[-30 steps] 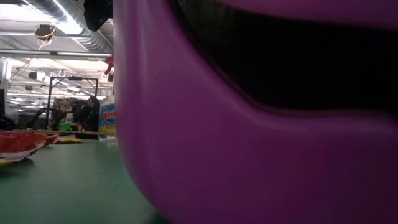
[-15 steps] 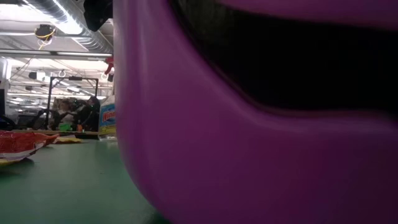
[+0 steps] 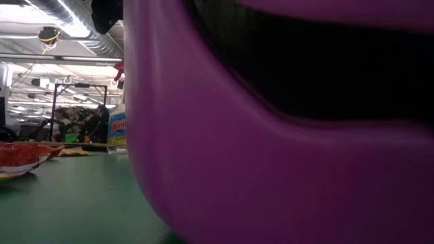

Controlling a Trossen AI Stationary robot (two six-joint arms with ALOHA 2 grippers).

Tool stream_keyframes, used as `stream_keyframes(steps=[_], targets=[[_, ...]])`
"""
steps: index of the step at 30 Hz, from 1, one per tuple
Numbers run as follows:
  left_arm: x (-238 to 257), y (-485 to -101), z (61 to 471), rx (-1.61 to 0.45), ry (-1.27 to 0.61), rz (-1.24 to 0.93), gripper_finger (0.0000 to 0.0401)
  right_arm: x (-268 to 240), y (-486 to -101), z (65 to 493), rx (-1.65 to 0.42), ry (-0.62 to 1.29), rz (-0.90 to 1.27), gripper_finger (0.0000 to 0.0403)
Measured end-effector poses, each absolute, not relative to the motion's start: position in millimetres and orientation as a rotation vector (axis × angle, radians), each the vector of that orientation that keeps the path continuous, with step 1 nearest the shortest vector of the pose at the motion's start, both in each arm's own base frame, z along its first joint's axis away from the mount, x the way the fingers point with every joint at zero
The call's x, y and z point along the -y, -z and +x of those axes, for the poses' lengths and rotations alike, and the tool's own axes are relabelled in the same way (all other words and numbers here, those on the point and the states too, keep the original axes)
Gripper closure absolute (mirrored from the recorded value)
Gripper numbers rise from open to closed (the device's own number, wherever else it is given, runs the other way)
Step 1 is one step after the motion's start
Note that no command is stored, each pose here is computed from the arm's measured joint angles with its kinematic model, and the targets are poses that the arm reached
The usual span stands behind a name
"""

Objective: Sort candy
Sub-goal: Put the red chocolate into the black bucket

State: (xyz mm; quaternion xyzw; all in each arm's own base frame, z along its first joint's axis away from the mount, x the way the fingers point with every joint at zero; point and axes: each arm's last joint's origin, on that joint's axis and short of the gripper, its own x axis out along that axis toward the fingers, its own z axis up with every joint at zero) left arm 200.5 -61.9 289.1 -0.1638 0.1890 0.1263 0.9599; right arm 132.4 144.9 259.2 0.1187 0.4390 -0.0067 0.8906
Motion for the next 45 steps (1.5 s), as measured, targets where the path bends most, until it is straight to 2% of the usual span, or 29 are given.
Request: stream_keyframes(steps=[9, 12, 16, 21, 26, 37, 45], targets=[[62, -289, 200, -0.383, -0.256, -0.332, 0.0238, -126, -257, 149, -0.923, 0.14, 0.29, 0.0402], [62, -289, 200, -0.383, -0.256, -0.332, 0.0238, -123, -253, 160, -0.943, 0.134, 0.281, 0.0388], [62, -289, 200, -0.383, -0.256, -0.333, 0.0238, -124, -238, 179, -1.033, 0.113, 0.256, 0.0335], [62, -289, 200, -0.383, -0.255, -0.333, 0.0238, -123, -212, 199, -1.139, 0.199, 0.259, 0.0253], [62, -289, 200, -0.384, -0.255, -0.333, 0.0238, -124, -188, 217, -1.222, 0.211, 0.306, 0.0205], [63, -286, 203, -0.401, -0.257, -0.321, 0.0238, -120, -157, 238, -1.294, 0.283, 0.35, 0.0194], [65, -282, 207, -0.42, -0.257, -0.312, 0.0238, -120, -151, 241, -1.3, 0.295, 0.378, 0.0194]])
